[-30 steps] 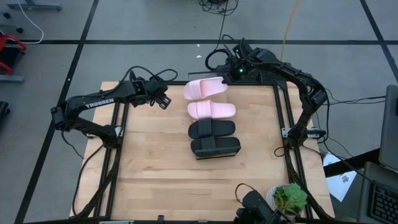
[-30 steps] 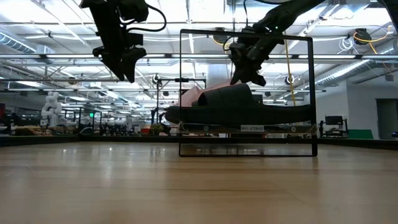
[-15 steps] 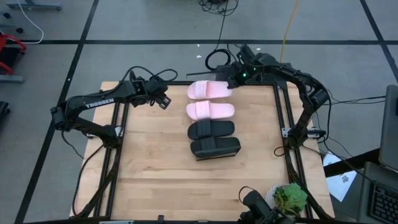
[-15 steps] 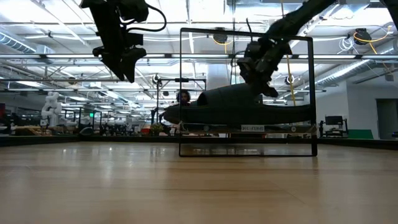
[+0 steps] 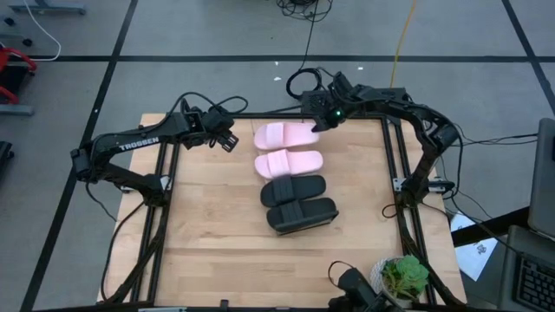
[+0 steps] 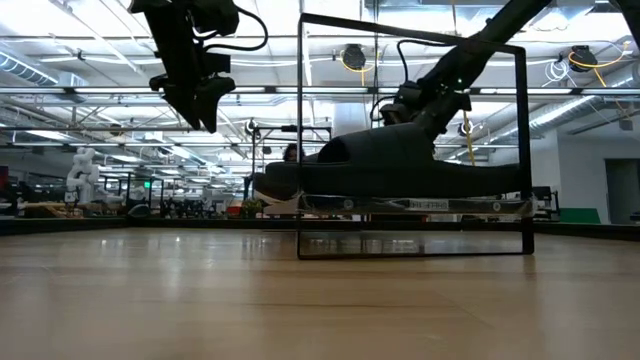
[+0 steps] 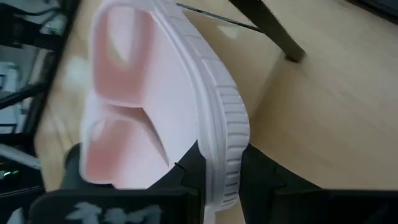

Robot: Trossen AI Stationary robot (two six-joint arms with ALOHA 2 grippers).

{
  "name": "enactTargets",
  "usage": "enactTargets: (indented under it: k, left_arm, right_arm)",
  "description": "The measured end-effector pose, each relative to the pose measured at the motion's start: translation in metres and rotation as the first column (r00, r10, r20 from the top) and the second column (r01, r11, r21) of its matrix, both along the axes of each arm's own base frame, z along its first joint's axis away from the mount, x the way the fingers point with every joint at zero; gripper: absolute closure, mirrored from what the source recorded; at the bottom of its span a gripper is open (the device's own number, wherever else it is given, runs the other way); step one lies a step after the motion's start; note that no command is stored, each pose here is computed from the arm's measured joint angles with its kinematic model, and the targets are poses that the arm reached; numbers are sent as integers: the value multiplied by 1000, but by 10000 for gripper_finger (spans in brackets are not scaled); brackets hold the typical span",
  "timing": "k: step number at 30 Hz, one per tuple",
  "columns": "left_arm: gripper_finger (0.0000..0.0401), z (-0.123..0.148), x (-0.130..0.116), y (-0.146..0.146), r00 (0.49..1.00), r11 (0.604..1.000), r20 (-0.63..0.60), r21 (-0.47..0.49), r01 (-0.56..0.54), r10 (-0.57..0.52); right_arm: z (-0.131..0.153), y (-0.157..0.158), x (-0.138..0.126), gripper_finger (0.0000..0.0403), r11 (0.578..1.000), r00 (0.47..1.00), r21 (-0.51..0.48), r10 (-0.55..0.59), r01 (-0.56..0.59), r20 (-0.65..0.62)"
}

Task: Pick and place slides into the shelf
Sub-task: Put the pink slide on the shelf

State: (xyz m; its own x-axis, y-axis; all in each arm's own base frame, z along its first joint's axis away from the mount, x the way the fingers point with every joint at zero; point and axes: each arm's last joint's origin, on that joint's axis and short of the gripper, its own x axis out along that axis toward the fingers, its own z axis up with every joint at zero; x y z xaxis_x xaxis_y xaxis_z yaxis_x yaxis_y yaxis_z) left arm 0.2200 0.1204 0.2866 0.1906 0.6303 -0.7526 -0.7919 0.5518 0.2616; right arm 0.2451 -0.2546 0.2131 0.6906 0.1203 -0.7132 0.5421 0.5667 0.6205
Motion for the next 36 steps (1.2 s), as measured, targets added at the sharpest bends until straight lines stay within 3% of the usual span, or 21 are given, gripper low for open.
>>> enactTargets:
  k: [7, 23, 36]
  left_arm:
    - [167, 1, 1, 1, 1000, 1000, 7, 17, -7, 7]
    - [167, 2, 3, 2, 1000, 999, 6, 40, 23, -23]
    - [167, 6, 7, 4, 998, 996, 31, 77, 55, -57]
  right_arm:
    - [16, 0, 5, 357, 998, 988, -46, 53, -47, 145]
    - [18, 1, 5, 357, 996, 983, -59, 83, -74, 165]
    - [-20, 9, -3, 357, 999, 985, -51, 27, -18, 170]
